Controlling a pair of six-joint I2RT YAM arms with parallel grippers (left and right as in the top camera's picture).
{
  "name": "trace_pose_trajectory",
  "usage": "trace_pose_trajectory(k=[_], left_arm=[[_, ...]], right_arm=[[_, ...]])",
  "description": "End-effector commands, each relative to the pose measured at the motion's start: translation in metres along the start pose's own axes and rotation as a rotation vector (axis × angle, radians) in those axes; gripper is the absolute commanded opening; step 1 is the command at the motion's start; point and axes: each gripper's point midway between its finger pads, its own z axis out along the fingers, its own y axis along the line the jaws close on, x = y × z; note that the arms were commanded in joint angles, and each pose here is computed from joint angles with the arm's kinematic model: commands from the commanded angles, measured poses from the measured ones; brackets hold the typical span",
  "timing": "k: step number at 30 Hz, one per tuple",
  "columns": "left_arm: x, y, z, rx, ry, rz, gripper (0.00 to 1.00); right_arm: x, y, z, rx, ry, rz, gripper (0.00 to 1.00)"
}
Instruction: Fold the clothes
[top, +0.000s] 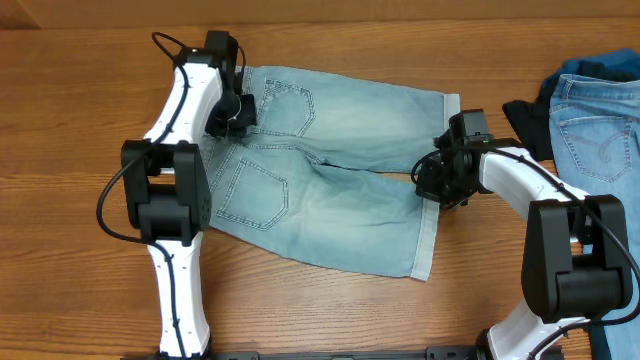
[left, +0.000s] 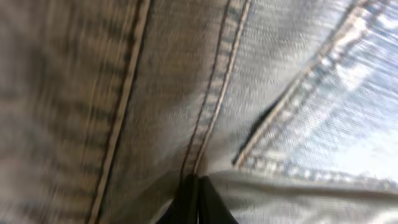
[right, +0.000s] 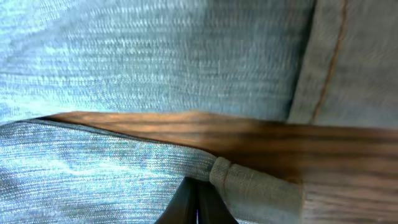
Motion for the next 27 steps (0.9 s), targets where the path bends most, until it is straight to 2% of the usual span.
trace_pose_trajectory(k=[1, 5, 13, 17, 20, 23, 27], left_arm=[[-0.007, 0.005, -0.046, 0.001, -0.085, -0.075, 0.04], [-0.005, 0.016, -0.049, -0.003, -0.076, -0.158, 0.04], [-0.018, 0.013, -0.051, 0.014, -0.127, -0.118, 0.04], [-0.021, -0.005, -0.052, 0.115, -0.128, -0.089, 0.04], [-0.027, -0.018, -0.064, 0.177, -0.149, -0.063, 0.04], [-0.037, -0.023, -0.083, 0.168, -0.206, -0.017, 0.04], [-0.04, -0.013, -0.079, 0.09, -0.225, -0.001, 0.04]], right_arm=[[-0.022, -0.019, -0.001, 0.083, -0.056, -0.009, 0.04], [-0.038, -0.02, -0.01, 0.075, -0.093, -0.004, 0.04], [-0.066, -0.006, -0.026, 0.056, -0.168, -0.059, 0.04], [-0.083, -0.009, -0.033, 0.074, -0.232, -0.072, 0.04], [-0.095, 0.006, -0.048, -0.001, -0.246, -0.104, 0.04], [-0.113, 0.025, -0.078, -0.027, -0.28, -0.122, 0.04], [-0.127, 0.033, -0.089, -0.038, -0.328, -0.14, 0.04]])
